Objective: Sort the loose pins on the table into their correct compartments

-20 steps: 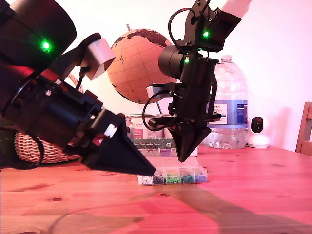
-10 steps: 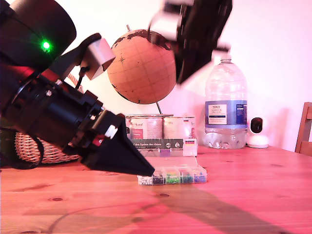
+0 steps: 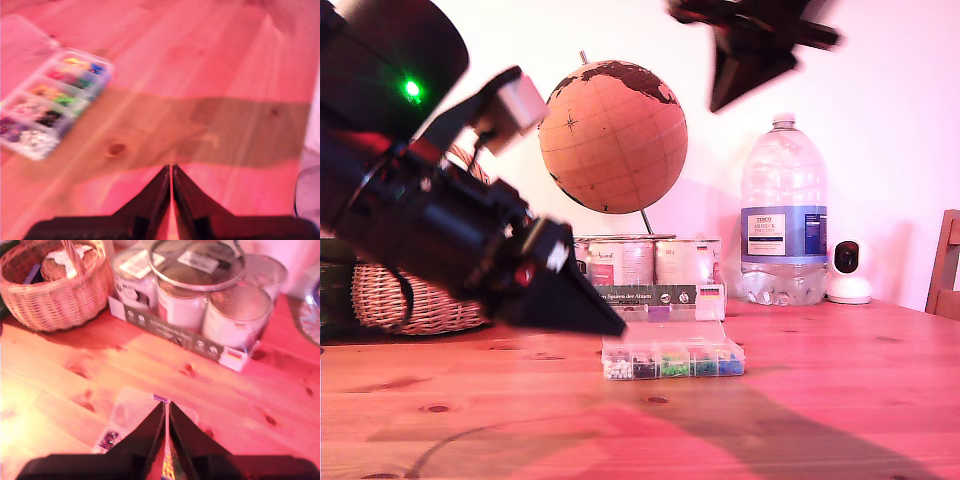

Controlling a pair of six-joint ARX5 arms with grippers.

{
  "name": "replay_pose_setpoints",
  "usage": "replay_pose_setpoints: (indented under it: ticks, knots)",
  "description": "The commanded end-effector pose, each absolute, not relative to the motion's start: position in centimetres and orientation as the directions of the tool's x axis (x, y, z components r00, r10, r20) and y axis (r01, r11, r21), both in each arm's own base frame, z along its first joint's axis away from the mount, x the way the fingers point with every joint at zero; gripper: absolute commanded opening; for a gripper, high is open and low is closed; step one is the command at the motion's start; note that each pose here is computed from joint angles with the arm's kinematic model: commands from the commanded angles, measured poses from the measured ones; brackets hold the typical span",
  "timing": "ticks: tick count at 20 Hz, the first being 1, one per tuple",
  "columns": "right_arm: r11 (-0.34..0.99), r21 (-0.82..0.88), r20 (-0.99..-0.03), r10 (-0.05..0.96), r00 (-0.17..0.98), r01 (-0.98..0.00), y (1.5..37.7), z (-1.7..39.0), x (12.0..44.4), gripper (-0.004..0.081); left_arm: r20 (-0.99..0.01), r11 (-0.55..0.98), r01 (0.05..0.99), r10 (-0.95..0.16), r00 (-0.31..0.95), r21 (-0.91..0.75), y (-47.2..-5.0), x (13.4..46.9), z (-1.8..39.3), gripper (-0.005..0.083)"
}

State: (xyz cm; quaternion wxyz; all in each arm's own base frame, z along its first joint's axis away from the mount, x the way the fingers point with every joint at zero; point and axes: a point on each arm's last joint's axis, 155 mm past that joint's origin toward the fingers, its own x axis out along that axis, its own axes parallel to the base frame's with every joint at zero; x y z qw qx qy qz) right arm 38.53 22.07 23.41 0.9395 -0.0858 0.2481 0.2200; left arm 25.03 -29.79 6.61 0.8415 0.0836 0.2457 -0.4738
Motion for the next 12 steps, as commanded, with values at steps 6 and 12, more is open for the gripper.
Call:
replay_pose_setpoints:
  ticks: [6, 12]
  knots:
    - [0.886, -0.008, -0.358, 0.431, 0.828, -0.464, 20.2, 19.6, 34.7, -0.0013, -0.338, 0.648, 0.759, -0.728, 0.596, -0.059, -26.9, 27.5, 14.1, -0.0023]
    - [0.861, 0.021, -0.270, 0.494, 0.826, -0.508, 18.9, 18.7, 30.7, -0.0013, -0.324, 0.670, 0.741, -0.713, 0.623, -0.051, -25.2, 26.8, 16.1, -0.0023]
